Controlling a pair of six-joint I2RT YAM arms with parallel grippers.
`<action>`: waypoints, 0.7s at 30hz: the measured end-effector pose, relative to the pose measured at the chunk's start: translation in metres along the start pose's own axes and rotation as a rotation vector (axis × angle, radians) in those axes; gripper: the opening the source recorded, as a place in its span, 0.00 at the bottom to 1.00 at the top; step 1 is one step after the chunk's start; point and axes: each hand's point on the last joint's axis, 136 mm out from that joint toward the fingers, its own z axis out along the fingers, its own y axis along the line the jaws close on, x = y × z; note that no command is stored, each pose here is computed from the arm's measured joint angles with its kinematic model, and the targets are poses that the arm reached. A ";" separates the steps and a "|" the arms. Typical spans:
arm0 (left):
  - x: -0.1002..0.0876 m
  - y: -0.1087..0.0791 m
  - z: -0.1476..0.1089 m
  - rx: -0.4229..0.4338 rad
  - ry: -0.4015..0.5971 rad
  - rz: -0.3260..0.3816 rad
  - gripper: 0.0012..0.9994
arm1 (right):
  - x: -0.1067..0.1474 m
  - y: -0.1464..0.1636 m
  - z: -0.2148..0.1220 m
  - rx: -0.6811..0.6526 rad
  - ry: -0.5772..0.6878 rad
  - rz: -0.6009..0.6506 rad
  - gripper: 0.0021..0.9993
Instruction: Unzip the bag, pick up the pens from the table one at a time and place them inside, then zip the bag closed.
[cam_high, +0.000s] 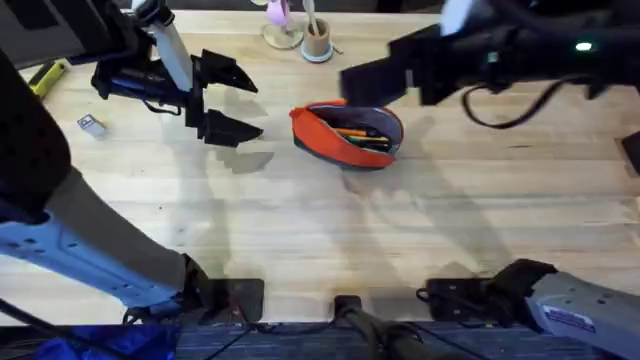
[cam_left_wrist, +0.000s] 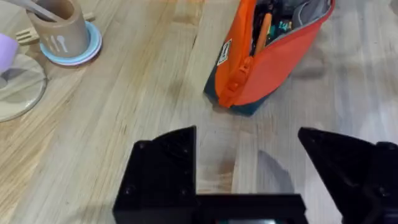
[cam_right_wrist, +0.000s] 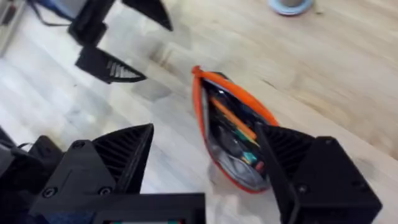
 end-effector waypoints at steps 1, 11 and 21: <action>0.000 0.000 0.000 0.000 0.000 0.000 0.99 | 0.000 0.005 0.006 -0.016 0.004 -0.011 1.00; -0.001 0.000 0.000 0.000 -0.003 0.002 0.99 | 0.005 0.048 0.040 -0.038 0.026 -0.222 1.00; -0.001 -0.001 0.000 0.002 -0.004 0.000 0.99 | 0.015 0.060 0.063 0.017 0.098 -0.355 1.00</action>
